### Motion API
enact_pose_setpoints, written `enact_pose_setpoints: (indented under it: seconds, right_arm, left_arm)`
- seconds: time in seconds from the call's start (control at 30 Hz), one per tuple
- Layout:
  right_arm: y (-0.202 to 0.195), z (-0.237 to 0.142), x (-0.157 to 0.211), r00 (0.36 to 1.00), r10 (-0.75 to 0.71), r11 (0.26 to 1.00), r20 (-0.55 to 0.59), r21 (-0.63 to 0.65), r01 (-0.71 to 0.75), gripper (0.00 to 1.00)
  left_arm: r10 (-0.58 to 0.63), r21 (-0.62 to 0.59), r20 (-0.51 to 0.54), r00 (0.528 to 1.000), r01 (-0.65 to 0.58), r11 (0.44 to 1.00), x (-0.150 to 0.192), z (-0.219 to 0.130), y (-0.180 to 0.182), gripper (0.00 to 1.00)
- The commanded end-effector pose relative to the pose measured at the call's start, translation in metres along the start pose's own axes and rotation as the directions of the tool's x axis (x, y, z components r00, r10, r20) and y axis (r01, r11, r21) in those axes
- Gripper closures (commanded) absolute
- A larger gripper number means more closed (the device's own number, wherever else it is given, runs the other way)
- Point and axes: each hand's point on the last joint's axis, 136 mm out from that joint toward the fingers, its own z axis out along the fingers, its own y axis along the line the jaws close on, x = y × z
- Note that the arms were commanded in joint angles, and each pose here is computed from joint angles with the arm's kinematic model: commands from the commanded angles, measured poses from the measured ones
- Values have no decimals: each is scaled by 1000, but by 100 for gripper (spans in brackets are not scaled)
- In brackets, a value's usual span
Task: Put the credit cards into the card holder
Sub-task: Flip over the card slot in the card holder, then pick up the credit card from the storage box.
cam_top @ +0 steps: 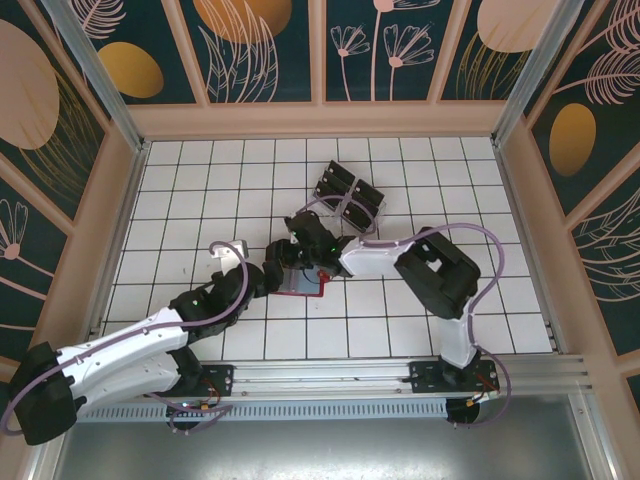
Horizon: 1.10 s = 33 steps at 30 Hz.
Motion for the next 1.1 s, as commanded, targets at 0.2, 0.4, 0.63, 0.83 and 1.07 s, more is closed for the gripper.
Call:
enact_pose_setpoints:
  seconds: [0.2,0.4,0.63,0.83,1.07]
  right_arm:
    - [6,12,4,999,-28,1000,-44,-6,27,59]
    - [26,-27,-33,996,-75,996,42,-35,76,59]
    - [-13,-96,-93,978,-151,981,144,146,130,58]
    - [-79,-146,-127,962,-238,905,132,390,171,59]
    - [-122,-167,-142,943,-332,780,12,565,267,59]
  left_arm:
    - [-27,-16,10,1000,27,1000,4,3,8,2]
    - [-11,-16,-5,1000,11,1000,8,7,6,2]
    - [60,-31,-38,997,-61,998,9,18,-8,1]
    - [151,-90,-47,987,-155,984,0,30,-16,1]
    - [157,-138,-111,981,-172,975,-13,57,0,1]
